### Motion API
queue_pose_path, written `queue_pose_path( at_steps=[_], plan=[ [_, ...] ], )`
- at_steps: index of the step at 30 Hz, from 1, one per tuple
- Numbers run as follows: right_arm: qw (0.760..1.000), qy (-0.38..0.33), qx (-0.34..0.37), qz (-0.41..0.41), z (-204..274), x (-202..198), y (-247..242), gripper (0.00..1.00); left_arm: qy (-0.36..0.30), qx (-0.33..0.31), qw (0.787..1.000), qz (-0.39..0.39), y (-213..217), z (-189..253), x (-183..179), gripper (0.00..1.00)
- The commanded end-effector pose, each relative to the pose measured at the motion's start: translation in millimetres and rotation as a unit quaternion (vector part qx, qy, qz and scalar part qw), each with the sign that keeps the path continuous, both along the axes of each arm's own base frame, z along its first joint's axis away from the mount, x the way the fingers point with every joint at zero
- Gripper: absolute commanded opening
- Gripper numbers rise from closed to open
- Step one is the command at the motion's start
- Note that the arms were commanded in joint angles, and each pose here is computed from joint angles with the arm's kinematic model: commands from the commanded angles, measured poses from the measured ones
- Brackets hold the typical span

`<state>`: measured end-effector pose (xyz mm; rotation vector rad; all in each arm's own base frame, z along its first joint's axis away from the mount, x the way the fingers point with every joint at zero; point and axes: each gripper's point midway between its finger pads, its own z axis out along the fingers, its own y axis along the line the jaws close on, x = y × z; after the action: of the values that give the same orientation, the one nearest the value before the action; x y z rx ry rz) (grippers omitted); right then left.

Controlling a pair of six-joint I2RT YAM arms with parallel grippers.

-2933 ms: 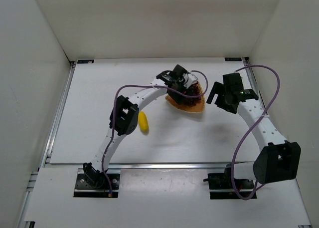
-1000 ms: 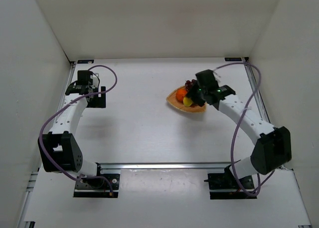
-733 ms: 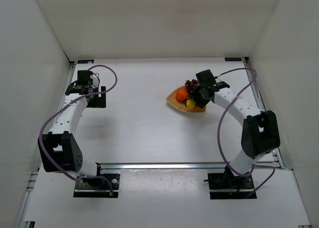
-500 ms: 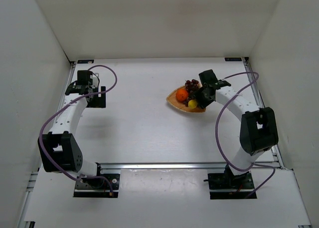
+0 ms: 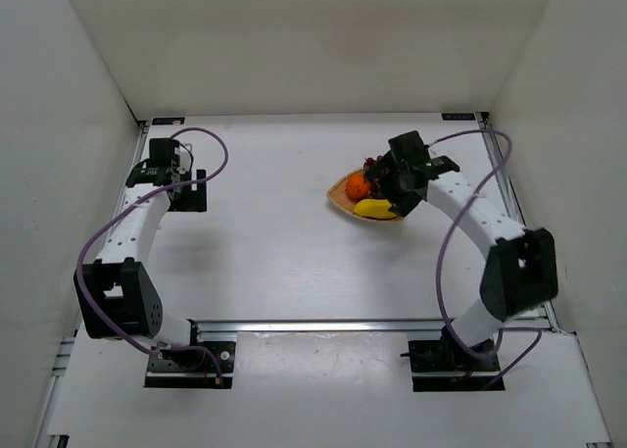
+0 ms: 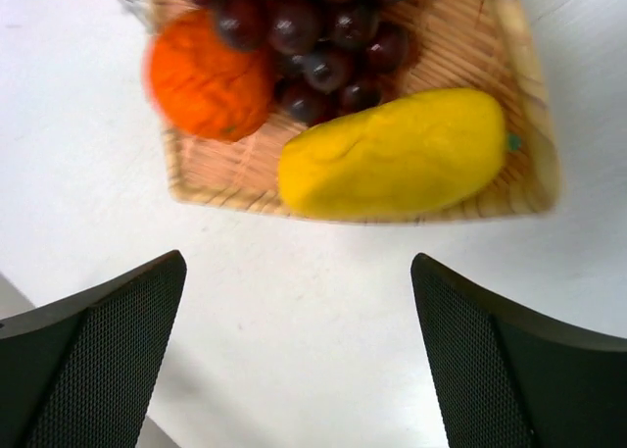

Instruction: Place and organize the fake fruits in the fruit bowl

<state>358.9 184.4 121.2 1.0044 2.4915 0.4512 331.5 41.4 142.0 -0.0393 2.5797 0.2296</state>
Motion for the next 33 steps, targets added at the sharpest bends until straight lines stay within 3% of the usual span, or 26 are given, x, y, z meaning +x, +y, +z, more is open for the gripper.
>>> queue_pose_path(
  at_steps=[1, 4, 5, 11, 14, 21, 33],
  plan=[
    [0.991, -0.126, -0.053, 0.016, 84.6, -3.1, -24.1, 1.0, -0.04, -0.007, 0.999, 0.0, -0.7, 24.4, 1.4, 1.0],
    [0.981, -0.168, -0.093, 0.028, 116.4, -20.6, -63.1, 1.0, -0.04, -0.007, 0.999, 0.004, 2.4, 24.4, 1.0, 1.0],
    [0.984, -0.138, -0.109, 0.018, 102.4, -37.0, -83.1, 1.0, -0.045, -0.009, 0.999, 0.012, 5.0, 27.2, 0.1, 1.0],
    [0.98, -0.12, -0.131, -0.094, 75.9, -109.1, -198.8, 1.0, -0.042, -0.014, 0.999, 0.031, 10.0, 23.2, -2.9, 1.0],
    [0.977, -0.112, -0.157, -0.087, 57.4, -135.8, -213.8, 1.0, -0.043, -0.021, 0.998, 0.032, 8.1, 23.0, -2.6, 1.0],
    [0.987, 0.02, -0.138, -0.084, -3.5, -188.1, -209.6, 1.0, -0.056, -0.007, 0.996, 0.064, 18.9, 31.9, -2.2, 1.0],
    [0.985, 0.001, -0.143, -0.099, -0.1, -190.6, -211.8, 1.0, -0.057, -0.011, 0.996, 0.066, 20.2, 31.1, -4.8, 1.0]
  ],
)
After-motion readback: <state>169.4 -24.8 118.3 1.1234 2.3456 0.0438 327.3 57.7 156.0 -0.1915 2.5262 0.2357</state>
